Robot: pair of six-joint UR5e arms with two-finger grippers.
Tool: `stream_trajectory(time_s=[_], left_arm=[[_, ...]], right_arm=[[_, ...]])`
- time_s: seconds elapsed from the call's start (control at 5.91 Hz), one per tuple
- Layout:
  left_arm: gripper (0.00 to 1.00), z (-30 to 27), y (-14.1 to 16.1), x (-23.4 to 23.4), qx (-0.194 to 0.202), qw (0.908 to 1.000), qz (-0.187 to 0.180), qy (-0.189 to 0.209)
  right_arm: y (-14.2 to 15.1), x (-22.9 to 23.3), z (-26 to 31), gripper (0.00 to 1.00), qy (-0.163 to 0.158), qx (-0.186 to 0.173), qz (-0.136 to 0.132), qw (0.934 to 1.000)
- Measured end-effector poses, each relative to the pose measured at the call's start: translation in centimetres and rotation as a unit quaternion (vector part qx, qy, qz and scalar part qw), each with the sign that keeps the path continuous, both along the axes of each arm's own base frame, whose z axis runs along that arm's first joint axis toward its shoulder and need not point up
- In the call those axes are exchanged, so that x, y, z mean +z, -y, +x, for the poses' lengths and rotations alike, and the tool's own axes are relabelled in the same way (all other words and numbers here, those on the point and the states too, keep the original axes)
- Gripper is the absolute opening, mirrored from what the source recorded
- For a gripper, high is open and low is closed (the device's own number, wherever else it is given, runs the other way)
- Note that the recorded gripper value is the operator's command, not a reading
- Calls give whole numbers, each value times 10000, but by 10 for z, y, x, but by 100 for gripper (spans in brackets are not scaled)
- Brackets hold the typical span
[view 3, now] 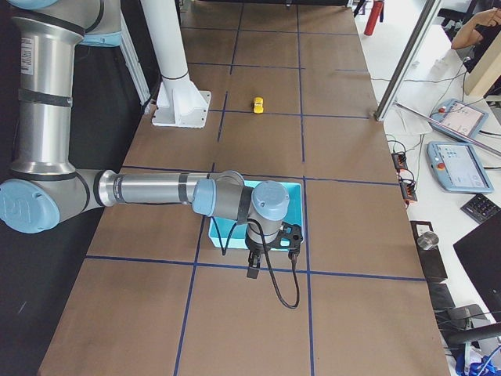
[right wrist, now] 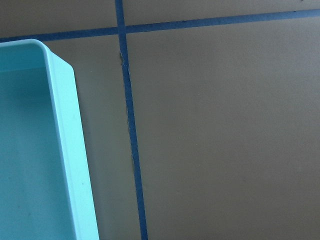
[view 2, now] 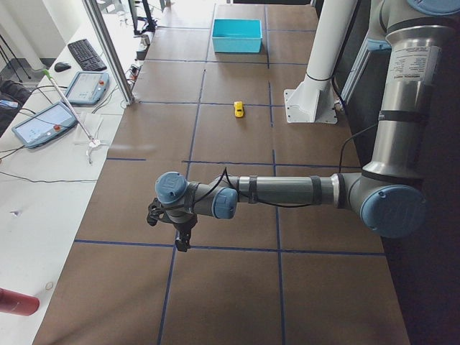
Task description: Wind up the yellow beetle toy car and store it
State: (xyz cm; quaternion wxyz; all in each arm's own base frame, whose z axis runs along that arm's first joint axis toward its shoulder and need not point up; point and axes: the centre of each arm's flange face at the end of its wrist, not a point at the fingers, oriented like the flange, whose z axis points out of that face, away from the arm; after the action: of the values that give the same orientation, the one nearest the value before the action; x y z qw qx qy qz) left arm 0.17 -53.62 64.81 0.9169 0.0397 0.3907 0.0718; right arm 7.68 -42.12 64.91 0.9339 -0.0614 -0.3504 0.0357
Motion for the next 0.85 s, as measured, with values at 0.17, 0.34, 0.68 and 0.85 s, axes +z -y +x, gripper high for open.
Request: stream_trajectory(time_s=[0.17, 0.34, 0.68, 0.85], left_arm=[[100, 10, 4, -29, 89, 9994, 324, -55], [100, 35, 4, -67, 320, 9969, 703, -124], [100, 120, -12, -145, 1113, 9825, 1454, -349], [100, 169, -23, -189, 1543, 9690, 1859, -514]], right_arm=[[0, 1, 0, 100, -19, -4, -5, 10000], [0, 0, 0, 100, -29, -7, 2, 10000], [0, -1, 0, 100, -21, -10, 20, 10000], [0, -1, 0, 100, -19, -10, 22, 10000]])
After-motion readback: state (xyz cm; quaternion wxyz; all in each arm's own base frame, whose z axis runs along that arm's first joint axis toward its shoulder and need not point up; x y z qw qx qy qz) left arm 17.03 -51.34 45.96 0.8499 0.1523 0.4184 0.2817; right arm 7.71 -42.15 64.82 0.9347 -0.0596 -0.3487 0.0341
